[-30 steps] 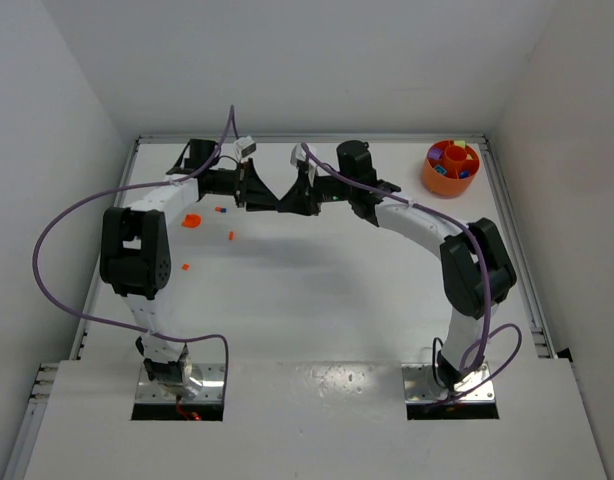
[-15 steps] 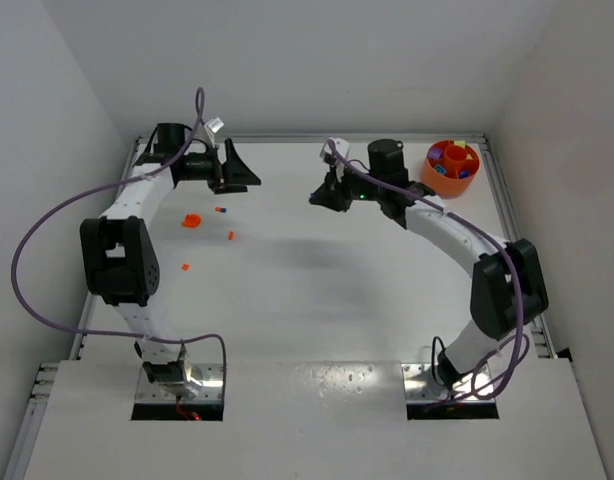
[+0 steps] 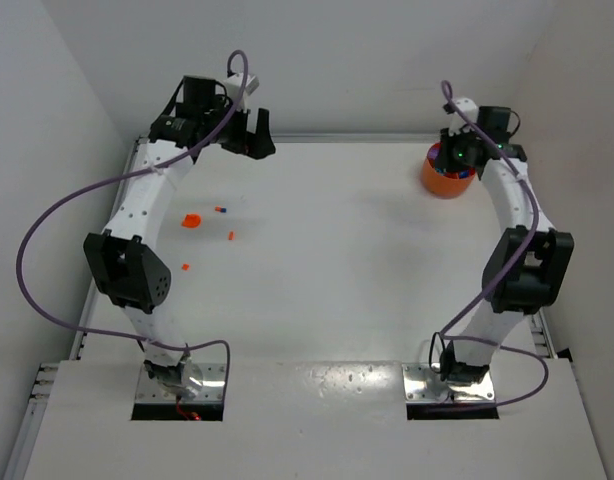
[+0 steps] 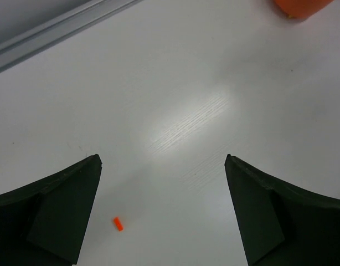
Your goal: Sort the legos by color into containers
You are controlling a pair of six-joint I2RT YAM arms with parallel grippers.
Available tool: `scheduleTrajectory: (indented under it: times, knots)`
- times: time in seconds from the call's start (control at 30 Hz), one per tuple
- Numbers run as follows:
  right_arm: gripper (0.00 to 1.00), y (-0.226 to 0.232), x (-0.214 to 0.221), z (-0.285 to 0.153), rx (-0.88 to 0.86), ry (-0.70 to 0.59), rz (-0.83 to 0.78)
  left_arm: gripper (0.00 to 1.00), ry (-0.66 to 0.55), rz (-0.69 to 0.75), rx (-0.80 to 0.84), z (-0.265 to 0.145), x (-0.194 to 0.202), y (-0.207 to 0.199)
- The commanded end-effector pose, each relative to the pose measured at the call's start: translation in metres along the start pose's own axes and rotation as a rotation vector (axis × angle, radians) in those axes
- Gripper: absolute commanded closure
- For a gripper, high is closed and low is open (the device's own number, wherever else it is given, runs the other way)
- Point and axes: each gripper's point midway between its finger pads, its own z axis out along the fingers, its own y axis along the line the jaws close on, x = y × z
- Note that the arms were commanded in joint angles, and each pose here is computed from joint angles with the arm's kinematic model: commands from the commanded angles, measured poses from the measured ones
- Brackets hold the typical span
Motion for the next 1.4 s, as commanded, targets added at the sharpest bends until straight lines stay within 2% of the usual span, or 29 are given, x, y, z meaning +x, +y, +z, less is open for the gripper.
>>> scheduleTrajectory:
  times: [0.0, 0.03, 0.1, 0.17, 0.2, 0.33, 0.4, 0.47, 0.5, 0.63, 0.9, 1.13, 1.17, 1.37]
  knots:
    - [1.0, -0.057, 0.014, -0.013, 0.14, 0.091, 0.098, 0.0, 0.026, 0.022, -0.05, -0.003, 0.004, 0.008]
    - [1.0, -0.06, 0.012, -0.01, 0.141, 0.088, 0.098, 0.0, -0.009, 0.05, -0.029, -0.007, -0.005, 0.003]
    - [1.0, -0.08, 0.012, -0.012, 0.177, 0.108, 0.122, 0.0, -0.025, 0.057, -0.001, -0.006, 0.0, -0.002]
    - [1.0, -0.091, 0.032, -0.001, 0.176, 0.181, 0.149, 0.0, -0.052, 0.064, 0.007, -0.01, -0.003, -0.002]
    - [1.0, -0.1, 0.028, -0.002, 0.188, 0.174, 0.156, 0.0, -0.065, 0.07, 0.006, -0.009, -0.007, -0.001]
    - [1.0, -0.116, 0.036, 0.008, 0.197, 0.194, 0.178, 0.0, -0.113, -0.02, -0.018, -0.007, -0.014, 0.008]
    - [1.0, -0.121, 0.041, 0.018, 0.2, 0.221, 0.186, 0.0, -0.087, -0.097, -0.035, 0.0, -0.003, 0.023]
    - [1.0, -0.128, 0.043, 0.024, 0.221, 0.228, 0.194, 0.0, -0.029, -0.153, 0.062, 0.006, 0.013, 0.021]
    - [1.0, -0.132, 0.044, 0.025, 0.234, 0.233, 0.193, 0.0, -0.029, -0.153, 0.085, 0.005, 0.013, 0.017]
    - [1.0, -0.138, 0.04, 0.032, 0.251, 0.215, 0.199, 0.0, 0.003, -0.074, -0.068, 0.006, 0.013, 0.027]
    - [1.0, -0.151, 0.038, 0.04, 0.304, 0.195, 0.211, 0.0, 0.051, -0.069, -0.079, 0.016, 0.023, 0.025]
    - [0.87, -0.158, 0.035, 0.047, 0.322, 0.183, 0.229, 0.0, 0.061, -0.072, -0.099, 0.019, 0.027, 0.03]
    - [0.82, -0.157, 0.035, 0.047, 0.323, 0.181, 0.238, 0.0, 0.061, -0.072, -0.099, 0.019, 0.027, 0.03]
    - [0.67, -0.158, 0.031, 0.046, 0.325, 0.173, 0.235, 0.0, 0.073, -0.055, -0.125, 0.017, 0.032, 0.034]
